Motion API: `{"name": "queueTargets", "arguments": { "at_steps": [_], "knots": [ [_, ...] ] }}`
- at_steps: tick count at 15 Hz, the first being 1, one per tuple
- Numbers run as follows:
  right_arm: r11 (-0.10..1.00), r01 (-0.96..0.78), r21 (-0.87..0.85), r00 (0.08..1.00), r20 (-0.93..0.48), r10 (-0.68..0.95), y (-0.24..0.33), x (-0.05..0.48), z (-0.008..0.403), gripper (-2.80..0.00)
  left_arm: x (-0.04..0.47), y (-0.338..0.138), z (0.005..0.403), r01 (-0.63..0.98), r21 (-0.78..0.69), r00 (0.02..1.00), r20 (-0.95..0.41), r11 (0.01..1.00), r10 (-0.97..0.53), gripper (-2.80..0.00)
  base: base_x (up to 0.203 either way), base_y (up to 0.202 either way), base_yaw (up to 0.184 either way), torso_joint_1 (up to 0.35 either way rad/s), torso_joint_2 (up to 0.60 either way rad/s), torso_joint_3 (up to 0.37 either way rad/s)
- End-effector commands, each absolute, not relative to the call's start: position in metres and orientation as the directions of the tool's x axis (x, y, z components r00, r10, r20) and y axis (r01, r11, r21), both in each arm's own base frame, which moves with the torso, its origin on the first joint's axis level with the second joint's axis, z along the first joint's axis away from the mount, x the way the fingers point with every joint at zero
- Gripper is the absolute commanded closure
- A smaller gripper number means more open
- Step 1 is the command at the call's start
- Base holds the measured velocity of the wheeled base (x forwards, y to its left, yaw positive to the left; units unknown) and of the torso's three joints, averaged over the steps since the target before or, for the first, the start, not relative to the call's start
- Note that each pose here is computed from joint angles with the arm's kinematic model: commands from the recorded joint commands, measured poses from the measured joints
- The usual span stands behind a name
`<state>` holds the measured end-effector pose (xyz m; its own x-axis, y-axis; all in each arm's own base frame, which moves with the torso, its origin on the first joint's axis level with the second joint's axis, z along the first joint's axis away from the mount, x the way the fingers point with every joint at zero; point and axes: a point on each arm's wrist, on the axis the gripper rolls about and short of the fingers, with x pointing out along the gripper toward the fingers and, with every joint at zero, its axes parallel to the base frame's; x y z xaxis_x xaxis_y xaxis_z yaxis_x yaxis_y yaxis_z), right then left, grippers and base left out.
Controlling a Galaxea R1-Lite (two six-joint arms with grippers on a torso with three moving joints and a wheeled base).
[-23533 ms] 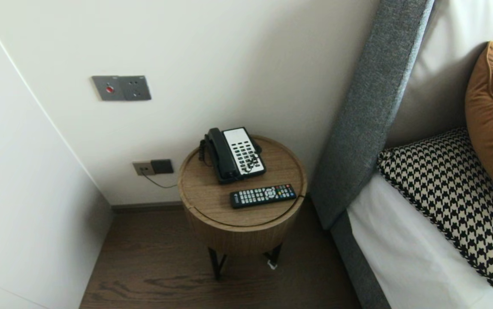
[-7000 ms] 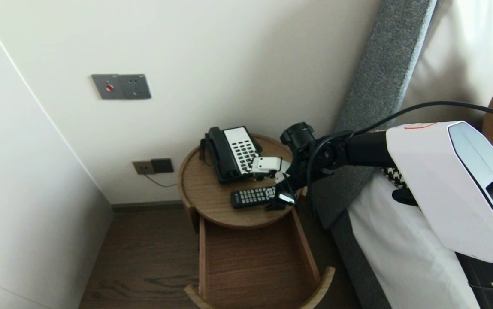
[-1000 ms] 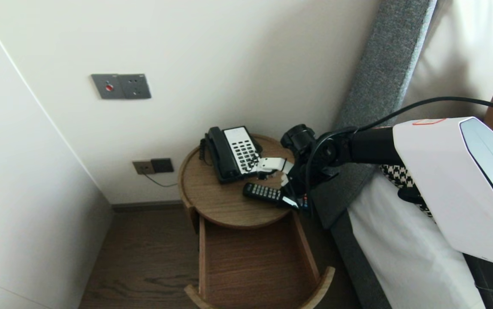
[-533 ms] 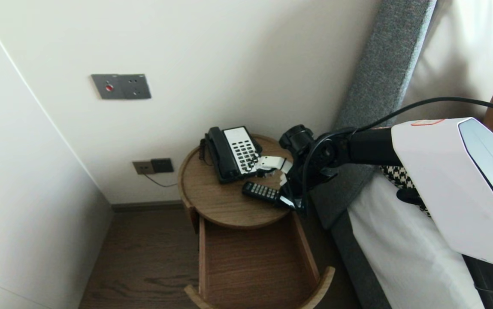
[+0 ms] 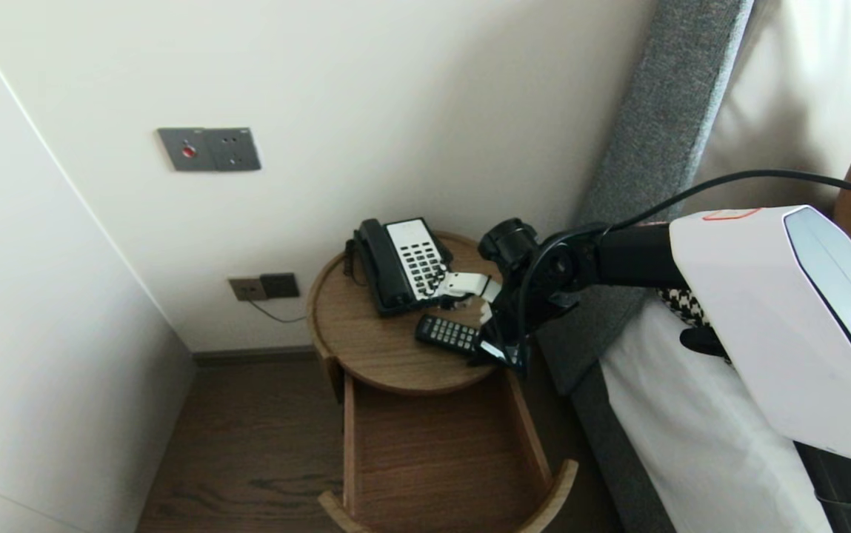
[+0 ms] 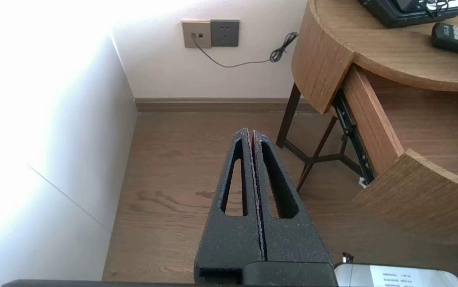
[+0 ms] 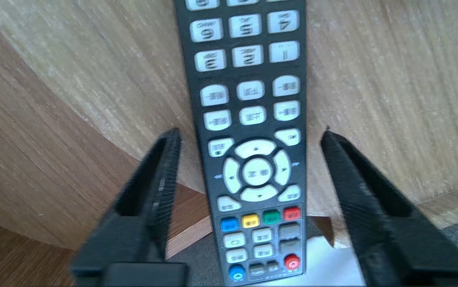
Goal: Put the remote controls on the table in the drawer one by one
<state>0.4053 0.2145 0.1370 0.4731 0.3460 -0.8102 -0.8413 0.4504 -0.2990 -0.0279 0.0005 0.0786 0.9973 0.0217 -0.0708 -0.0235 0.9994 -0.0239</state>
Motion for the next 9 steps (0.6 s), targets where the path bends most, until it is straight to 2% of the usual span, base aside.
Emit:
{"name": "queueTargets", "arguments": {
  "at_steps": [1, 9],
  "knots": [
    [0.441, -0.847, -0.296, 0.464, -0.815, 0.345, 0.2172, 0.4051, 0.1333, -2.80, -0.0279, 0.0005, 0.0784, -0.023, -0.024, 0.997, -0.072, 0.999, 0.021, 0.00, 0.000, 0.000, 0.000, 0.000, 0.00, 0.000],
    [0.466, -0.830, -0.307, 0.492, -0.796, 0.353, 0.2182, 0.4103, 0.1320, -2.80, -0.0279, 0.0005, 0.0783, -0.023, -0.024, 0.997, -0.073, 0.999, 0.021, 0.00, 0.000, 0.000, 0.000, 0.000, 0.00, 0.000]
  ]
}}
